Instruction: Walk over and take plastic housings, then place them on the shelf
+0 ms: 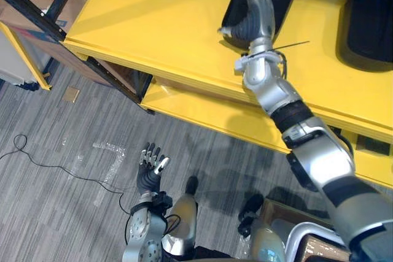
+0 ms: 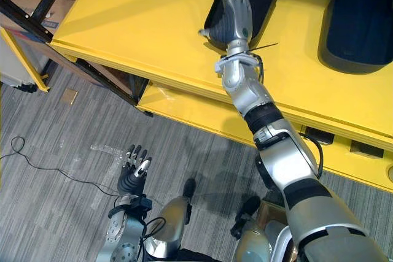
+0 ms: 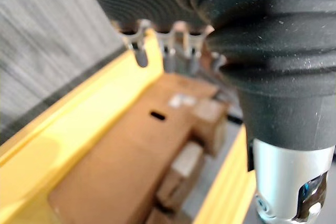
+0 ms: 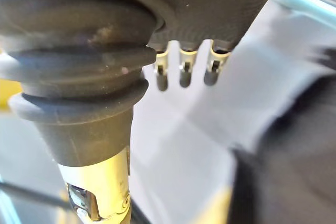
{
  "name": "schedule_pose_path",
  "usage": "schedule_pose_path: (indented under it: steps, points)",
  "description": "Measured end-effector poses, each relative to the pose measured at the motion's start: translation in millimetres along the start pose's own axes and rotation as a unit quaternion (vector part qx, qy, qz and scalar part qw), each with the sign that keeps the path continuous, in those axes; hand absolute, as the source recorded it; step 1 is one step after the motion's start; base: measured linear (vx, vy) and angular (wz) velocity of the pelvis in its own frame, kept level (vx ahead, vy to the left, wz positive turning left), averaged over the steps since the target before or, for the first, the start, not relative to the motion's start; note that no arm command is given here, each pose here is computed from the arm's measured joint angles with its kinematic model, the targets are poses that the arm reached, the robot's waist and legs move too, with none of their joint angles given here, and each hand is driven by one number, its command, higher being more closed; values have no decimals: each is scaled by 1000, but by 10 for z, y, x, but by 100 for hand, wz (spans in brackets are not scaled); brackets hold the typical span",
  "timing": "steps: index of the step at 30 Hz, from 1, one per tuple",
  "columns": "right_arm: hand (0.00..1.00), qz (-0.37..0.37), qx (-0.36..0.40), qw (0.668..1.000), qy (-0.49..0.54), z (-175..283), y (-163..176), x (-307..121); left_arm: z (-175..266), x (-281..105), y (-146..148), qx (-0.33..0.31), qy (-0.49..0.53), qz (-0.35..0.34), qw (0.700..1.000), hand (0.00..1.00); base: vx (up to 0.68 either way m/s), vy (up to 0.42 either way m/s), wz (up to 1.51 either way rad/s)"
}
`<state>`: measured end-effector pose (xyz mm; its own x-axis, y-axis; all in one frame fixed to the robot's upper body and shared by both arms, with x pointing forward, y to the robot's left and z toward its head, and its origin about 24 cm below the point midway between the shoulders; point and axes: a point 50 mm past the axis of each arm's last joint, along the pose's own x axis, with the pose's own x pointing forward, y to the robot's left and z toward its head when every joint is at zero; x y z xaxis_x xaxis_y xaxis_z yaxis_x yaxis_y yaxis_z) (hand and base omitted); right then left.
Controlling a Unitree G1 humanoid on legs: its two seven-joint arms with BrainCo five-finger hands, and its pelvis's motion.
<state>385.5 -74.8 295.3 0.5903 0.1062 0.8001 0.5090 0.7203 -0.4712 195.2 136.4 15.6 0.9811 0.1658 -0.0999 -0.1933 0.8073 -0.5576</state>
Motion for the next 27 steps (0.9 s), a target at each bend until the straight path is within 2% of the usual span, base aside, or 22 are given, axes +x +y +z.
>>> schedule_pose_path:
  steps: [4,9,12,14,16,20,21,27]
  points:
    - [0,-25,41,995,-86,375,-104,58,-39,-31,-29,0,9,-15,1000,0,-3,6,-20]
    - [0,17,90,988,-124,551,-99,-172,-83,-45,-8,4,18,-19,1000,0,17,11,-13]
    - [0,80,144,985,-60,436,-19,-417,-97,-51,-8,9,20,-29,999,0,37,1,-10]
    - [0,149,193,969,43,185,127,-646,-125,-52,34,16,26,-24,999,0,39,0,-8]
    - [0,195,225,950,99,60,220,-786,-143,-56,54,18,30,-21,999,0,22,9,-25]
    - [0,248,254,928,118,19,319,-944,-148,-58,45,34,29,-28,999,0,-23,3,-12]
    - [100,267,262,921,109,50,351,-972,-148,-60,48,35,29,-28,999,0,-44,7,-2]
    - [100,337,288,895,42,255,483,-1085,-185,-84,95,42,38,-20,998,0,-35,22,-1]
